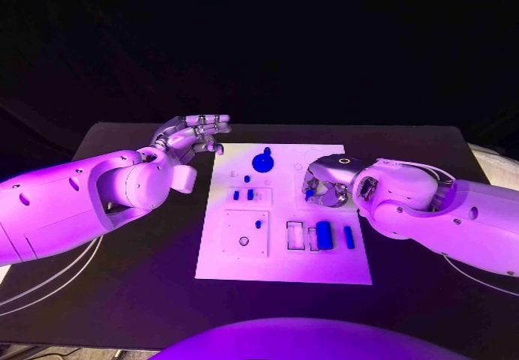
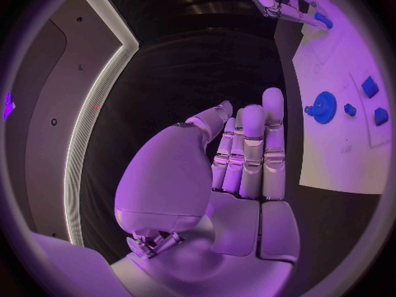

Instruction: Assemble the parts on the task board

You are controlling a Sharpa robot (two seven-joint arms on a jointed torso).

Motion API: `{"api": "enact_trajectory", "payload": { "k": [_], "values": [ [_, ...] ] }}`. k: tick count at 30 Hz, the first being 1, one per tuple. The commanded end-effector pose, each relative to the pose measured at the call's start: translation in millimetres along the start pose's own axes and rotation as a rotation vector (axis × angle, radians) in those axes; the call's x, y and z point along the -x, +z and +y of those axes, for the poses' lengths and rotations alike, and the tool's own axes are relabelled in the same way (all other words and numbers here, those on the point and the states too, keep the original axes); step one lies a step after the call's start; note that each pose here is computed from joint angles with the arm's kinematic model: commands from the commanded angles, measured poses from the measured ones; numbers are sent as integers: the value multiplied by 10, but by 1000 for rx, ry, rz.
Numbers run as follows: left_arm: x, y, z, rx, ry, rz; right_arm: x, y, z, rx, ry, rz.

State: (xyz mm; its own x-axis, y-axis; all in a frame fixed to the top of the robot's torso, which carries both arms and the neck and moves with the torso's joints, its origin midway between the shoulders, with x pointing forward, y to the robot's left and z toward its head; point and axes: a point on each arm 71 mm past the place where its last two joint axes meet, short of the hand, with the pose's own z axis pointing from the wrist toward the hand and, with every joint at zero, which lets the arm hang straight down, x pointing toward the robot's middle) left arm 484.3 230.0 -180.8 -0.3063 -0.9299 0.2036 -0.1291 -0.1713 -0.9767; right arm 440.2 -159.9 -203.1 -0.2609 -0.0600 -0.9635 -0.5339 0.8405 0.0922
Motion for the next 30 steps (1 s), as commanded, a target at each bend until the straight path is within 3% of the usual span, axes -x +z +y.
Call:
{"api": "enact_trajectory", "payload": {
  "k": [1, 9, 16, 24, 30],
  "values": [
    [-21, 4, -5, -4, -9, 19, 87, -26, 33, 24, 18, -120],
    [-10, 6, -5, -4, -8, 16, 248, -175, 152, 62, 103, -184],
    [-12, 9, -4, -5, -8, 17, 298, -197, 409, 134, 170, -156],
    [-30, 15, 0, -4, -10, 22, 141, -55, 905, 273, 206, -104],
    [-47, 19, 2, -4, -11, 26, -46, 46, 1164, 339, 207, -56]
  ]
}}
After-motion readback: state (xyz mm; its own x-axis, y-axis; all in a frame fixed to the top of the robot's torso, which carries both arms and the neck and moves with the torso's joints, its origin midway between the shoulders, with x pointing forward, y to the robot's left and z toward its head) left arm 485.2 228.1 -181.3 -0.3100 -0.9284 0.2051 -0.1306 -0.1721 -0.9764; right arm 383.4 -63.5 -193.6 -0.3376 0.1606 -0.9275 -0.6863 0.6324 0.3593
